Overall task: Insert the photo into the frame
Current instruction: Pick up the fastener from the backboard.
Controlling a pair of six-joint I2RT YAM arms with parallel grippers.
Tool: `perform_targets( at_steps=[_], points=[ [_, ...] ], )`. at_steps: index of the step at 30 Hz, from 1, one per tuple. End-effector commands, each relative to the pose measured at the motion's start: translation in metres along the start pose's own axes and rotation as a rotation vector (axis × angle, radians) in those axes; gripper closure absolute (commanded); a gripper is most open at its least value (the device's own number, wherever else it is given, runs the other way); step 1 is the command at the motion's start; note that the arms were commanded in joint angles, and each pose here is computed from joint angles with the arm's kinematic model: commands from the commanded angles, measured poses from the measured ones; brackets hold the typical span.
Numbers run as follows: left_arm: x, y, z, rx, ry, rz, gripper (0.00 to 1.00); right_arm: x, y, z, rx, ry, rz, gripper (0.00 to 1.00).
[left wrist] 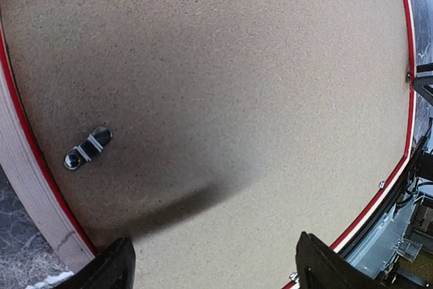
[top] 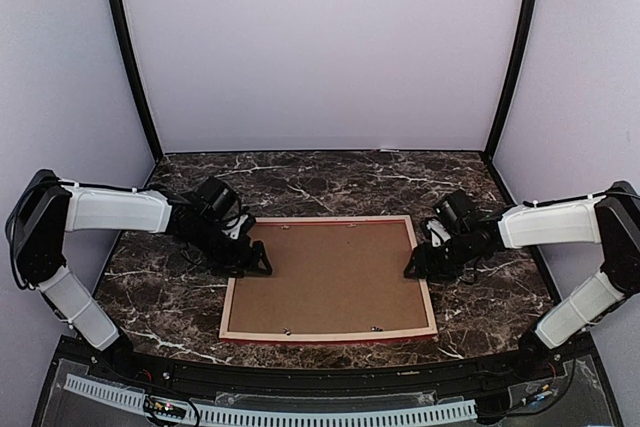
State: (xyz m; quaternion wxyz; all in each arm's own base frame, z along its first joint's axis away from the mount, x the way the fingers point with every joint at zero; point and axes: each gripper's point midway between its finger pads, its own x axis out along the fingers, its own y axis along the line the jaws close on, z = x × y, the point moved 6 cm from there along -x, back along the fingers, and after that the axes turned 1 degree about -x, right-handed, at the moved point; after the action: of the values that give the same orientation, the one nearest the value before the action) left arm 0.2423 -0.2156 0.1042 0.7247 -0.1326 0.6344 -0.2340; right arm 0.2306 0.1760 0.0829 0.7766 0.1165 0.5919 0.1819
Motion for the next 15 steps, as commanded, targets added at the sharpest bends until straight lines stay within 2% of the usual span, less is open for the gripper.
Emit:
perform_targets(
  at_steps=[1, 8, 15],
  points=[
    [-0.014, -0.006, 0.000, 0.023, -0.042, -0.004, 0.15, -0.001, 0.002, 0.000, 0.000, -0.012, 0.011, 0.44],
    [-0.035, -0.020, -0.004, 0.098, -0.117, -0.045, 0.15, -0.011, 0.004, 0.001, -0.013, -0.037, 0.003, 0.44],
    [-0.027, -0.048, -0.037, 0.322, -0.058, -0.048, 0.15, -0.010, 0.002, -0.001, -0.019, -0.032, -0.004, 0.44]
  ],
)
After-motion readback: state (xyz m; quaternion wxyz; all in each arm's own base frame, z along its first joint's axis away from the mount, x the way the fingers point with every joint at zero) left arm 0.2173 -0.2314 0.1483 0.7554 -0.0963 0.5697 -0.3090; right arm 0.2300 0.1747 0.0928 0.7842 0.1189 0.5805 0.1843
